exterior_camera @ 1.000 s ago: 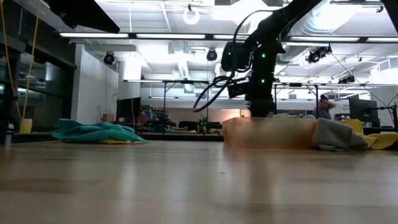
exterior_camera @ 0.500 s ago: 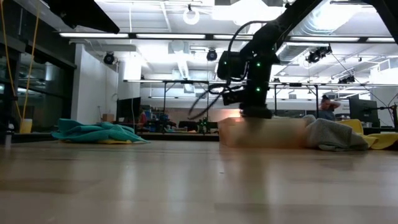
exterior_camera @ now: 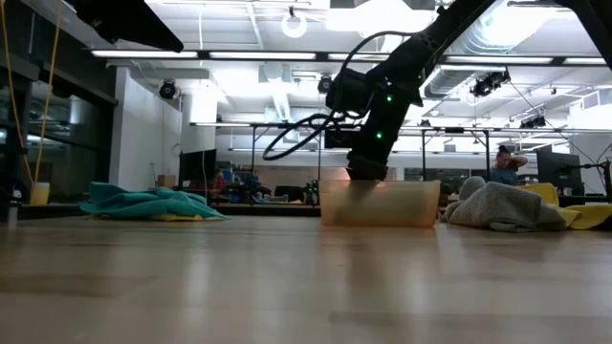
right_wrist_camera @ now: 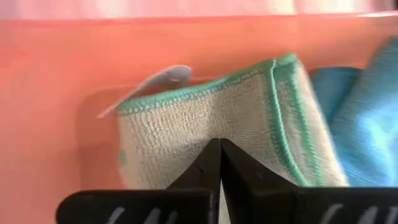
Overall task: Fold microfiber towels
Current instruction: Put the folded green microfiber cloth into the orange bin, then adjust the orange bin
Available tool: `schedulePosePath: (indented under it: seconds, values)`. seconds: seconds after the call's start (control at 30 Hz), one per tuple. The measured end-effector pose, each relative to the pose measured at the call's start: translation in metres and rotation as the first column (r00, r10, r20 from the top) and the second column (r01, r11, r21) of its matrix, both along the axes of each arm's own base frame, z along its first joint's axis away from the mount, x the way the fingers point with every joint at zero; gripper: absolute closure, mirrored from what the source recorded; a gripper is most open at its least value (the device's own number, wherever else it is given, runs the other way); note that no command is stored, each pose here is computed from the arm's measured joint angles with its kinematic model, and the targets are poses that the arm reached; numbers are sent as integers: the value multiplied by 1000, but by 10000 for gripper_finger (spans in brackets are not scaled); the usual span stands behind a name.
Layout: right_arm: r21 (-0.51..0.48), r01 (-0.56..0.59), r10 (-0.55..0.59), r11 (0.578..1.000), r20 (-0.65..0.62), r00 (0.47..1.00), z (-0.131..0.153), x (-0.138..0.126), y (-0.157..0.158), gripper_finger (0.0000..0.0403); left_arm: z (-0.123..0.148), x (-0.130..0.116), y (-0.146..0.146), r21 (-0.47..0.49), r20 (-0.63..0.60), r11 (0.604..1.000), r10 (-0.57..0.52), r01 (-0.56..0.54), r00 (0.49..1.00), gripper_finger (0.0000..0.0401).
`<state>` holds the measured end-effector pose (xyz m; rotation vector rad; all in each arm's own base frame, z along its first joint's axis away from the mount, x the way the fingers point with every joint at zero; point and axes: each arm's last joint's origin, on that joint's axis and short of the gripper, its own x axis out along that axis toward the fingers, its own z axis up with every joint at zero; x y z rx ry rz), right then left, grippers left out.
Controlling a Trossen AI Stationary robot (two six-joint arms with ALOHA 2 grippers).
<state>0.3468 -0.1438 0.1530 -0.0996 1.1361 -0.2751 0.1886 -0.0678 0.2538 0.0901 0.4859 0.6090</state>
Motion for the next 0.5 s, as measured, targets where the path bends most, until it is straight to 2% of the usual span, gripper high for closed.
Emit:
schedulePosePath:
  seconds: [0.13,0.27,0.4,0.5]
  values:
    - [-39,4,-3,999,15,1000,11,-2,0,403,0,0,0,4,-3,1000,-2,2,1000,401]
    - [-68,-15,18,998,52,998,38,-10,4,403,0,0,0,4,-3,1000,-2,2,1000,401]
    - [-55,2,1,999,46,999,73,-32,16,403,0,0,0,4,-3,1000,-2,2,1000,401]
    - [-90,65,-67,994,-17,998,94,-53,29,403,0,0,0,4,-3,1000,-2,2,1000,401]
